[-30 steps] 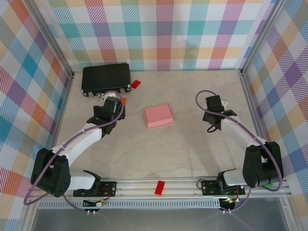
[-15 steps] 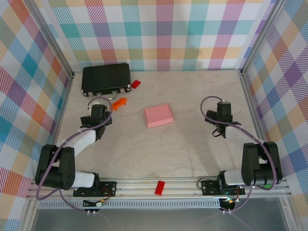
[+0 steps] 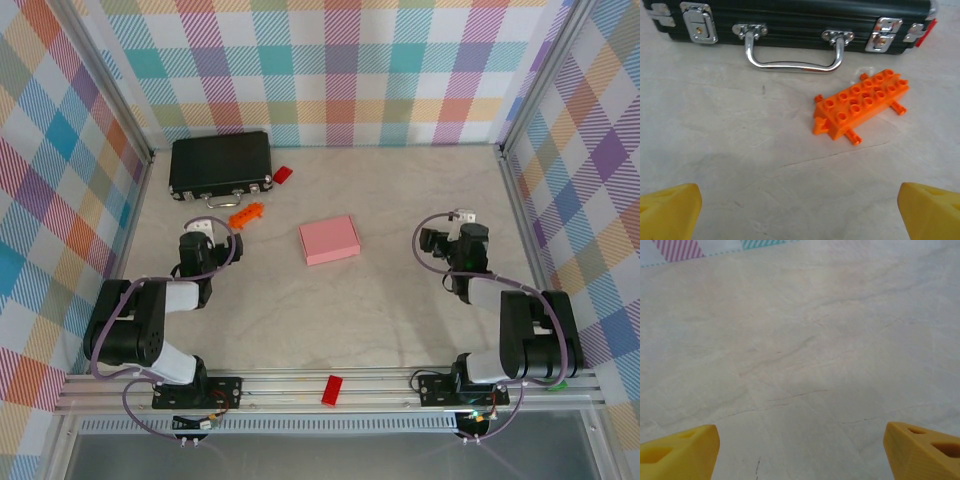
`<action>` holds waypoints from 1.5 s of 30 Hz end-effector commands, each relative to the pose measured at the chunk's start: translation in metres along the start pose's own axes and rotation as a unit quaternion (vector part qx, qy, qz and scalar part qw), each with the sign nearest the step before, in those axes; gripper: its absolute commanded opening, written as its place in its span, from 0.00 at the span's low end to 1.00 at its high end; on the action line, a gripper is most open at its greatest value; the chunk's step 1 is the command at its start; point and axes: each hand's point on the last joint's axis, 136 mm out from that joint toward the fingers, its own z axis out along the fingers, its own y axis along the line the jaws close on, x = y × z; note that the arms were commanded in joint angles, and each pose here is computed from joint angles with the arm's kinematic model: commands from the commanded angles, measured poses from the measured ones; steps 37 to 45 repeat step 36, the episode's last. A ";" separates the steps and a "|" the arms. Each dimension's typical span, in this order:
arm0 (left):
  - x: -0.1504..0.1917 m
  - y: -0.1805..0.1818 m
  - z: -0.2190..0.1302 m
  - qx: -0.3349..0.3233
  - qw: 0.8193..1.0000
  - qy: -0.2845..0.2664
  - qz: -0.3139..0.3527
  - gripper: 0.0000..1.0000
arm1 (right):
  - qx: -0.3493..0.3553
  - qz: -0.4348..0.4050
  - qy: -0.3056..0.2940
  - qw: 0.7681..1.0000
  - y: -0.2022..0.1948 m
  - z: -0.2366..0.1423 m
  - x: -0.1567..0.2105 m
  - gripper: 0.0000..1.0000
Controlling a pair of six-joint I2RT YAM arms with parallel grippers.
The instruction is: Fold the paper box
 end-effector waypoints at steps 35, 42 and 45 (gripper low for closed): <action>-0.008 -0.023 0.007 0.061 0.997 -0.035 0.034 1.00 | -0.007 -0.020 -0.046 0.999 -0.001 0.014 -0.005 0.99; -0.008 -0.022 0.007 0.061 0.997 -0.035 0.035 1.00 | -0.007 -0.019 -0.046 0.999 0.000 0.014 -0.004 0.99; -0.008 -0.022 0.007 0.061 0.997 -0.035 0.035 1.00 | -0.007 -0.019 -0.046 0.999 0.000 0.014 -0.004 0.99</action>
